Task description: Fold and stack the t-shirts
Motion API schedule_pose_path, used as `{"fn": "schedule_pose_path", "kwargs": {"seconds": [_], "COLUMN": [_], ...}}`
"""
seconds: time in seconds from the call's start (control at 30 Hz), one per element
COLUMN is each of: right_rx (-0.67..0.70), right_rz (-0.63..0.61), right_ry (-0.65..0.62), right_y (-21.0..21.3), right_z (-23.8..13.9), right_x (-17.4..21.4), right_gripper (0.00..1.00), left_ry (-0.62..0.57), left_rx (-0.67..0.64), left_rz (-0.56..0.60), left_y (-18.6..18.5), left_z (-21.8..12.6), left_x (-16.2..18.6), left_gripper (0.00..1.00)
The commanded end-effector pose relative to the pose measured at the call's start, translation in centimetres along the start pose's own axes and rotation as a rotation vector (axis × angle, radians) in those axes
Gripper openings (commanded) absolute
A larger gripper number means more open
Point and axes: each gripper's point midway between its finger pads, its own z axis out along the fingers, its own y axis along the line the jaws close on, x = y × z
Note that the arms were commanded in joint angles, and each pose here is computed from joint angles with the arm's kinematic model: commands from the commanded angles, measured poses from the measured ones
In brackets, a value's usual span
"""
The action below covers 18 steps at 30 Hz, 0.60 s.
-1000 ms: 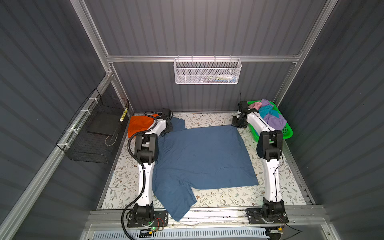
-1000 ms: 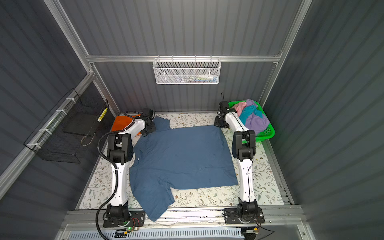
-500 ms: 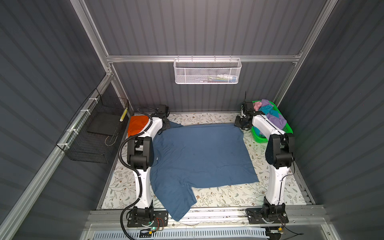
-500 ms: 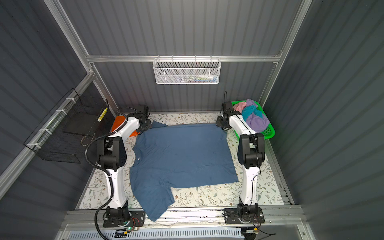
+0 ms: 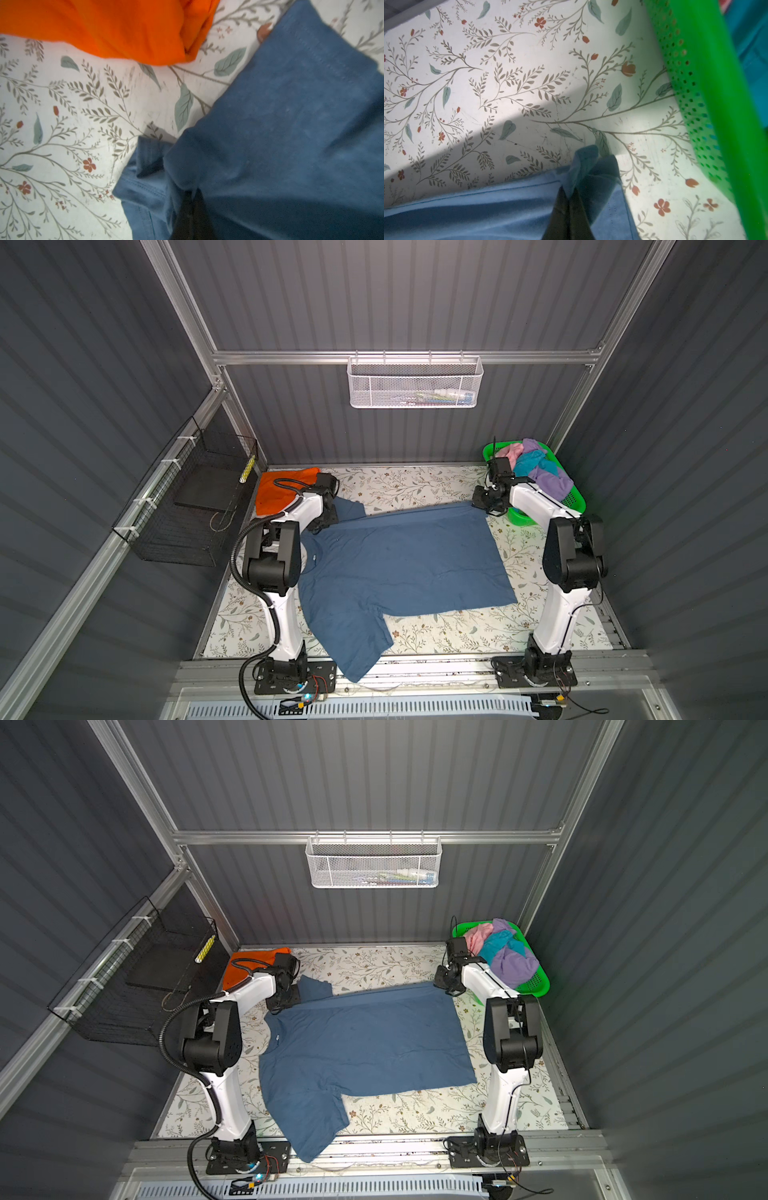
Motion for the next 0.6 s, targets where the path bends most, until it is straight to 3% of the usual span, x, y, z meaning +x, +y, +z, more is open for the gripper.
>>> {"fn": "schedule_pose_path", "kwargs": {"seconds": [0.0,0.3,0.37,0.4,0.57], "right_rx": [0.059,0.125,0.13,0.126,0.102], "right_rz": [0.02,0.016,0.02,0.023,0.038], "right_ry": [-0.016,0.01,0.015,0.018,0.027], "right_y": [-1.8,-3.6,-3.7,-3.7,-3.3], "right_z": [0.0,0.6,0.7,0.7,0.2], "right_x": [0.2,2.5,2.8,2.9,3.2], "right_gripper": [0.0,0.0,0.0,0.06,0.27], "left_ry": [0.003,0.042,0.051,0.055,0.0], "left_rx": [-0.055,-0.116,-0.127,-0.131,-0.126], "left_rz": [-0.024,0.011,0.019,0.02,-0.015], "left_y": [1.7,2.4,2.5,2.6,2.9], "left_z": [0.2,0.9,0.9,0.7,-2.6], "left_x": [0.9,2.9,3.3,3.5,1.1], "left_gripper": [0.0,0.0,0.13,0.23,0.45]}}
